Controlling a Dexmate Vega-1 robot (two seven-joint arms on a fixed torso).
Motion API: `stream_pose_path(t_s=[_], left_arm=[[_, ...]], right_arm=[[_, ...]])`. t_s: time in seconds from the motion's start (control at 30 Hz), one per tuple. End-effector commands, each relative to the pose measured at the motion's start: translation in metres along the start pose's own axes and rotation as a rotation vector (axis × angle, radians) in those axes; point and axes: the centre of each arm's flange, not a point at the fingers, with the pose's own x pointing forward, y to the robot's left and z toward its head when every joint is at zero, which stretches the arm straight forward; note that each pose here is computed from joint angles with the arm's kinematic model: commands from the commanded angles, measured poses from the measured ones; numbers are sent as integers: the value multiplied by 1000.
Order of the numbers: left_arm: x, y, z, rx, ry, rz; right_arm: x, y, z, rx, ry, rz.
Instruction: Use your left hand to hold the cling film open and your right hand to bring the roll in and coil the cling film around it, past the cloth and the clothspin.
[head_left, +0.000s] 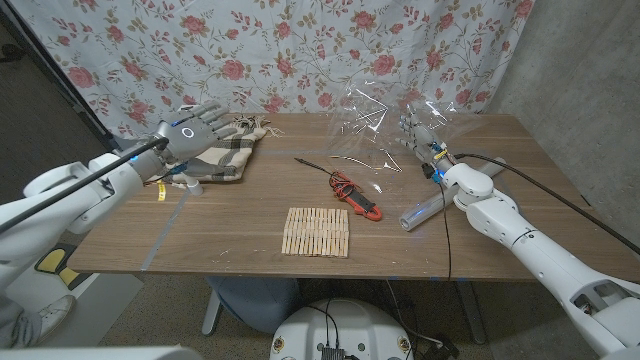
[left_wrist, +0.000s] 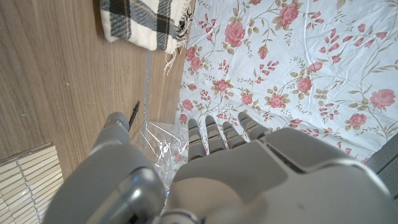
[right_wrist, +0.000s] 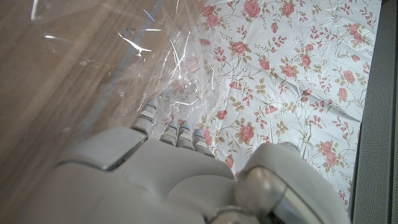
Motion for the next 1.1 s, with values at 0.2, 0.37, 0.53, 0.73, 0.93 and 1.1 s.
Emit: stream_pose_path(t_s=[0.2, 0.37, 0.53, 0.73, 0.93, 1.1], left_arm=[[-13, -3, -2, 117, 92, -40], [-15, -3, -2, 143, 68, -78], [-17, -6, -1, 151, 114, -103], [-15, -7, 1, 175, 137, -135], [-15, -10, -1, 171, 139, -193], [-14, -16, 1, 189, 156, -242]], right_arm=[[3, 3, -3, 10, 3, 6], [3, 5, -4, 9, 3, 12], [5, 6, -5, 13, -2, 13], [5, 7, -7, 17, 0, 8], [6, 7, -8, 18, -3, 12], [7, 8, -6, 16, -5, 15]])
